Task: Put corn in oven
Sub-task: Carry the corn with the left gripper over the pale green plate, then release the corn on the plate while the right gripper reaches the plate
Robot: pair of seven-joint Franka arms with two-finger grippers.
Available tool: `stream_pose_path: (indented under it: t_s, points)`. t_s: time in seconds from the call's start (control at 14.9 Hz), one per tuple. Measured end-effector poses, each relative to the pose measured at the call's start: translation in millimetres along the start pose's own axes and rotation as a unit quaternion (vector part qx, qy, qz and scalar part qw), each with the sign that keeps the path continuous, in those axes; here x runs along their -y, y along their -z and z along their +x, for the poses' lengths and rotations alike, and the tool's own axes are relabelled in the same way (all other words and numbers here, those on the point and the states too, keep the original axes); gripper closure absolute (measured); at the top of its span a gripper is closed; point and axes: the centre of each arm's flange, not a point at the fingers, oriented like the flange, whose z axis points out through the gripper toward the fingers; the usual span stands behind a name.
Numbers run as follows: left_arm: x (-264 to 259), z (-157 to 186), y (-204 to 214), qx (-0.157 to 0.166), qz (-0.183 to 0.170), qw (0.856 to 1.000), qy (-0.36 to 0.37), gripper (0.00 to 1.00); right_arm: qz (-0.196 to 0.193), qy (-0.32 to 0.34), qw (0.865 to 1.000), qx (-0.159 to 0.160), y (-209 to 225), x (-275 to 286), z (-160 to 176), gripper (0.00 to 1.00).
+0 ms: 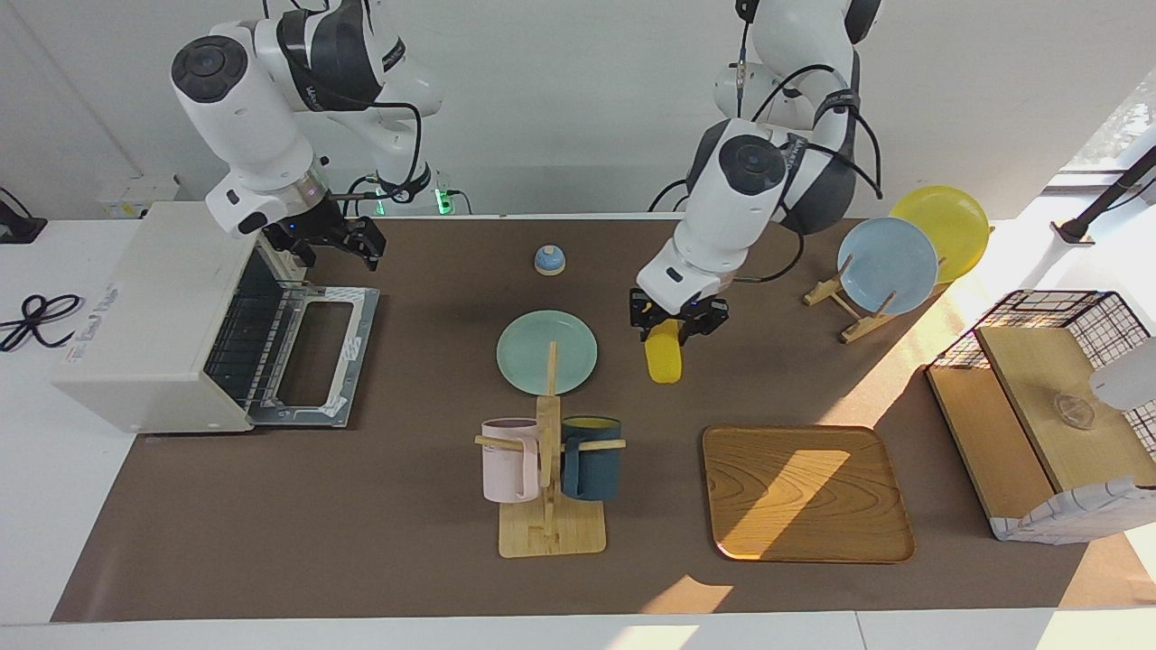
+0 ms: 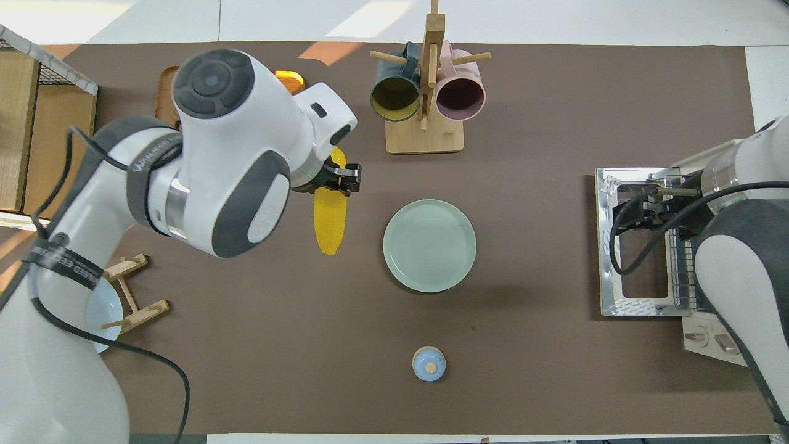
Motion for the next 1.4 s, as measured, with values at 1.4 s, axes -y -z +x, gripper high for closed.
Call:
stream_pose_path:
  t_s: [1.4]
  points:
    - [-108,-48,-141,-0.058,-0.036,0.998,-0.006,0.18,0.002,0.021,0.999,-0.030,-18,23,2,0.00]
